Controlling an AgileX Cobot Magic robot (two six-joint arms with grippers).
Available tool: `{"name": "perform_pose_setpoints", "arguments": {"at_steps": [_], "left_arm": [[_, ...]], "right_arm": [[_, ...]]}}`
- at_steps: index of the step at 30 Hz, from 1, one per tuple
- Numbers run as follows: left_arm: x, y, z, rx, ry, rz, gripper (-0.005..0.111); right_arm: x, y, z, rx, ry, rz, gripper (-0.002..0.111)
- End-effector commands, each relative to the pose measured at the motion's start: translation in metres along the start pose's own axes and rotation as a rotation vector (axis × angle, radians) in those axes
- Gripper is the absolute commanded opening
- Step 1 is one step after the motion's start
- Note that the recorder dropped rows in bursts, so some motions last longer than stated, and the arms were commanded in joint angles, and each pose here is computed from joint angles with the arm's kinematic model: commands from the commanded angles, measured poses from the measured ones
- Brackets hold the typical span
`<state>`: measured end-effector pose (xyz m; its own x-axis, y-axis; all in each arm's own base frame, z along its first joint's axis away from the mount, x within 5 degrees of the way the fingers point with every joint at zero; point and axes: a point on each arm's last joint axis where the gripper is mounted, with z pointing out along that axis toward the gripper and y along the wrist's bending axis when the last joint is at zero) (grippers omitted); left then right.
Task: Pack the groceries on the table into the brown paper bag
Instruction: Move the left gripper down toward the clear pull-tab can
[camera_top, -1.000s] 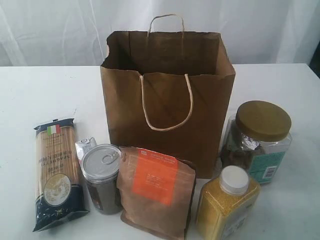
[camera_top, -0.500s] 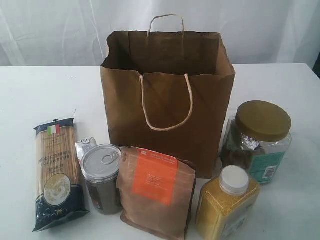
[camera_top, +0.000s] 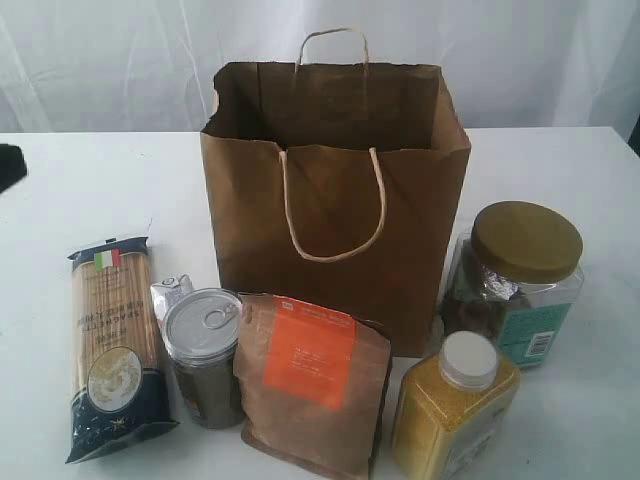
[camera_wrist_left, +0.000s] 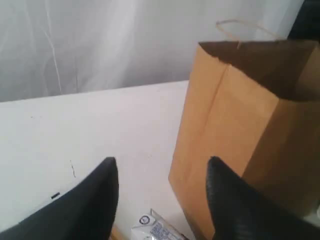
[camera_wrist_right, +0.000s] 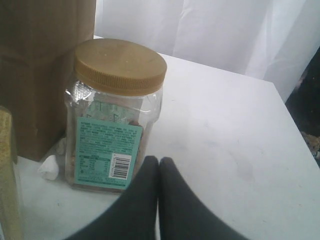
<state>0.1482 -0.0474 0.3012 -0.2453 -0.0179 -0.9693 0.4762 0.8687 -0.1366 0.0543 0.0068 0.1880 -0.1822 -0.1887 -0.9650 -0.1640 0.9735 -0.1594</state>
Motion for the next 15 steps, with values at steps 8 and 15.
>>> {"name": "perform_pose_setpoints", "arguments": {"at_steps": [8,15], "left_arm": [[0.029,-0.010,0.051,0.045,0.216,0.185,0.059],[0.028,-0.044,0.067,0.223,0.237,0.289,0.059]], "right_arm": [[0.001,0.000,0.000,0.007,-0.006,0.000,0.000],[0.001,0.000,0.000,0.007,-0.006,0.000,0.000]]}}
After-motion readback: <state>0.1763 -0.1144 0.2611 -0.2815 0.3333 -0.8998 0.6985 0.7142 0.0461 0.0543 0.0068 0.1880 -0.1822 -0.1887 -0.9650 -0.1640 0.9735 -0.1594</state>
